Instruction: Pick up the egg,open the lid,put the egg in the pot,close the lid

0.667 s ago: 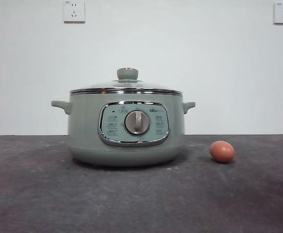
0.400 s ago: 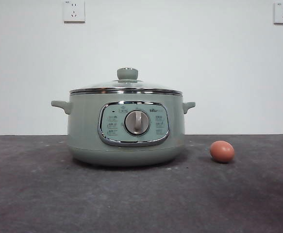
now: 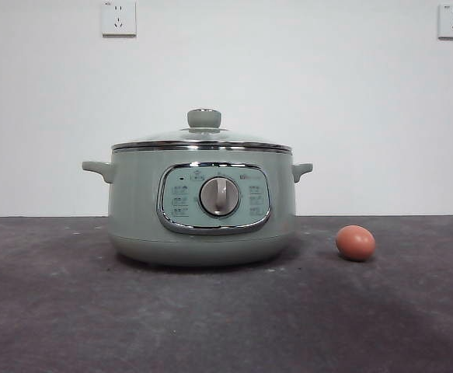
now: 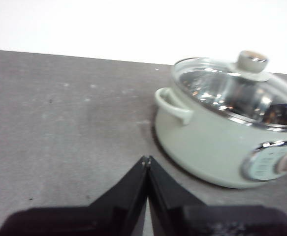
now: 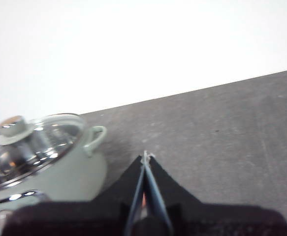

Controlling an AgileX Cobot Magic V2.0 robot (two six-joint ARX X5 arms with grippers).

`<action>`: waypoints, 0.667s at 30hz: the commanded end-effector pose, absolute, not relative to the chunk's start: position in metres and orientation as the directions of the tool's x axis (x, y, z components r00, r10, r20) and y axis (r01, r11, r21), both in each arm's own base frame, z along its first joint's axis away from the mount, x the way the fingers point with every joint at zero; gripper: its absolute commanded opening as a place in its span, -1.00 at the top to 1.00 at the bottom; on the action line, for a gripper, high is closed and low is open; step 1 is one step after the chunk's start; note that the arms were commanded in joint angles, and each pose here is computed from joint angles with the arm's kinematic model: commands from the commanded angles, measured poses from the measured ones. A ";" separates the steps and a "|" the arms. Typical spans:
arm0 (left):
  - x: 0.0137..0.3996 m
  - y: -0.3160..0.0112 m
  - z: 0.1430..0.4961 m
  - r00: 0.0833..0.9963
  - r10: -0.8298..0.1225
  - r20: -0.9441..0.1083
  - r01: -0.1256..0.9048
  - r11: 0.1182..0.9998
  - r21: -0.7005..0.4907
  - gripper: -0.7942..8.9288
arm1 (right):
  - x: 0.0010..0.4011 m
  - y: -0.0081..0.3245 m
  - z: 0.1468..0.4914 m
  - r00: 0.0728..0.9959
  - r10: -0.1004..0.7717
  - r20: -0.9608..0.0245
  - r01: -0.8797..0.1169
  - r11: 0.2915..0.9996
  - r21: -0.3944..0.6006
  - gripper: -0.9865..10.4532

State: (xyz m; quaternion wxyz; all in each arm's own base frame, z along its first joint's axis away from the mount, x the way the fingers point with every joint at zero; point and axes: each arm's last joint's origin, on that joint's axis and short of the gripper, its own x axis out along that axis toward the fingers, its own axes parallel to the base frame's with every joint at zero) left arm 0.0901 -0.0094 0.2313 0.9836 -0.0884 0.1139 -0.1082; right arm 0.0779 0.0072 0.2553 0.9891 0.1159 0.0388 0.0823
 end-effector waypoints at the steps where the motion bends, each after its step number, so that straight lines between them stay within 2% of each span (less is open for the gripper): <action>1: 0.090 -0.010 0.254 0.935 -0.272 -0.228 0.227 0.952 -0.205 0.85 | 0.077 0.009 0.281 0.969 0.230 -0.091 -0.205 0.953 0.224 0.85; 7: 0.092 -0.014 0.309 0.875 -0.403 -0.269 0.358 0.911 -0.203 0.85 | 0.079 0.012 0.329 0.911 0.323 -0.255 -0.293 0.944 0.151 0.85; 13: 0.087 -0.016 0.359 0.827 -0.449 -0.337 0.429 0.893 -0.138 0.85 | 0.080 0.013 0.369 0.852 0.360 -0.380 -0.346 0.932 0.106 0.85; 20: 0.083 -0.015 0.383 0.801 -0.447 -0.399 0.444 0.890 -0.106 0.85 | 0.078 0.013 0.394 0.835 0.358 -0.418 -0.367 0.928 0.063 0.85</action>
